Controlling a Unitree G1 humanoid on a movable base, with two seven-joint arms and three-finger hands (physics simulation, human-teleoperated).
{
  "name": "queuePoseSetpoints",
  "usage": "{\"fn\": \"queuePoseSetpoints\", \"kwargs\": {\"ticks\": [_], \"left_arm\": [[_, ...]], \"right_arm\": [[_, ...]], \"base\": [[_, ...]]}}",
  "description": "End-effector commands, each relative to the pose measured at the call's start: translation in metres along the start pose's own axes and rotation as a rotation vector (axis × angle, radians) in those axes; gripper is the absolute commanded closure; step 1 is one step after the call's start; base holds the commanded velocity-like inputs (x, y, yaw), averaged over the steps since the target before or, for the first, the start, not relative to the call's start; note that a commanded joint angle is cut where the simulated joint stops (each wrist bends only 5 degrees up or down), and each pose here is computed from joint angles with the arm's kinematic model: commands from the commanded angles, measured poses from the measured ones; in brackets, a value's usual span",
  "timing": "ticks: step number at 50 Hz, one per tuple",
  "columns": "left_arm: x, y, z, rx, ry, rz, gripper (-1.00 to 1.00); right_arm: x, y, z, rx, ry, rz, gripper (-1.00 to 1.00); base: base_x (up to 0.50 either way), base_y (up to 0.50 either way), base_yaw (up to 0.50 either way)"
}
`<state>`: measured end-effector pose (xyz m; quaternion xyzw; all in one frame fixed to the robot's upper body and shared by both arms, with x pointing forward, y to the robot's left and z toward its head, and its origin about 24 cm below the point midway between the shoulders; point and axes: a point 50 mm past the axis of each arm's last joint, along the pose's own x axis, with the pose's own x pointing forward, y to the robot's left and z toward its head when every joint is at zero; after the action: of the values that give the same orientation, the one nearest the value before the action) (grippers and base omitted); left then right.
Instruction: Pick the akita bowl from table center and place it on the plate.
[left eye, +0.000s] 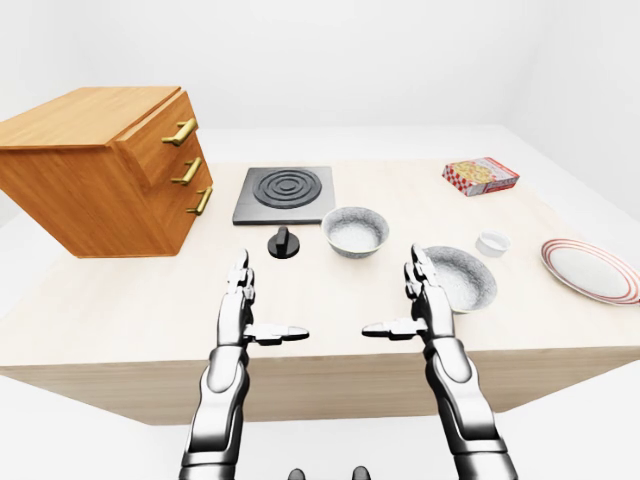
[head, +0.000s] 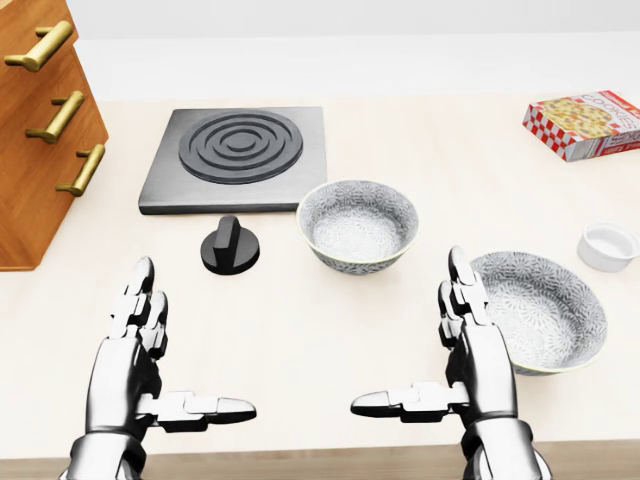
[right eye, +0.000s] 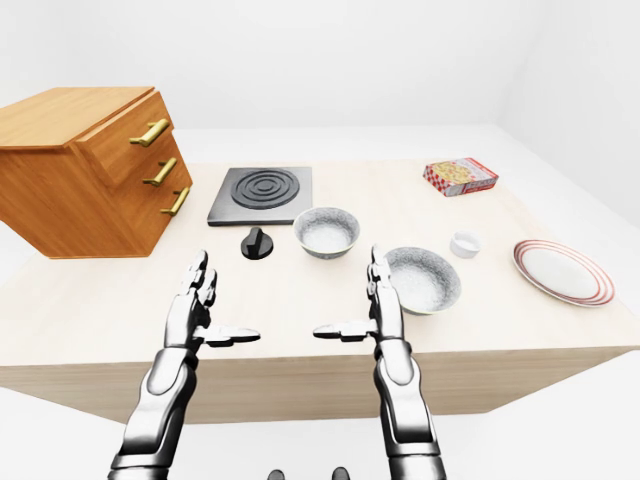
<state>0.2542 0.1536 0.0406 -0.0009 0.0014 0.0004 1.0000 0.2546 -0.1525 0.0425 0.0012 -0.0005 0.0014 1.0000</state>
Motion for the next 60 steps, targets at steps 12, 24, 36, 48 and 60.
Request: {"fn": "queuePoseSetpoints", "kwargs": {"ticks": [12,24,36,48,60], "left_arm": [[0.045,0.013,0.021,0.068,-0.031,-0.001,-1.0],[0.059,0.009,0.03,0.08,-0.049,-0.012,-1.0],[0.054,0.01,0.032,0.077,-0.056,-0.002,-1.0],[0.053,0.009,0.034,0.08,-0.061,0.001,-1.0],[0.054,0.009,0.037,0.091,-0.067,0.001,-1.0]], "right_arm": [[0.056,-0.003,0.049,0.005,-0.103,0.032,-1.0],[0.054,0.003,0.062,-0.011,-0.158,0.053,-1.0],[0.044,0.001,0.067,-0.009,-0.195,0.041,-1.0],[0.041,0.0,0.069,-0.002,-0.204,0.037,-1.0],[0.038,-0.001,0.068,0.009,-0.207,0.052,-1.0]], "base": [[0.0,0.0,0.0],[-0.02,-0.23,0.0],[-0.06,-0.5,0.0],[-0.06,-0.5,0.0],[0.02,-0.5,0.0]]}}
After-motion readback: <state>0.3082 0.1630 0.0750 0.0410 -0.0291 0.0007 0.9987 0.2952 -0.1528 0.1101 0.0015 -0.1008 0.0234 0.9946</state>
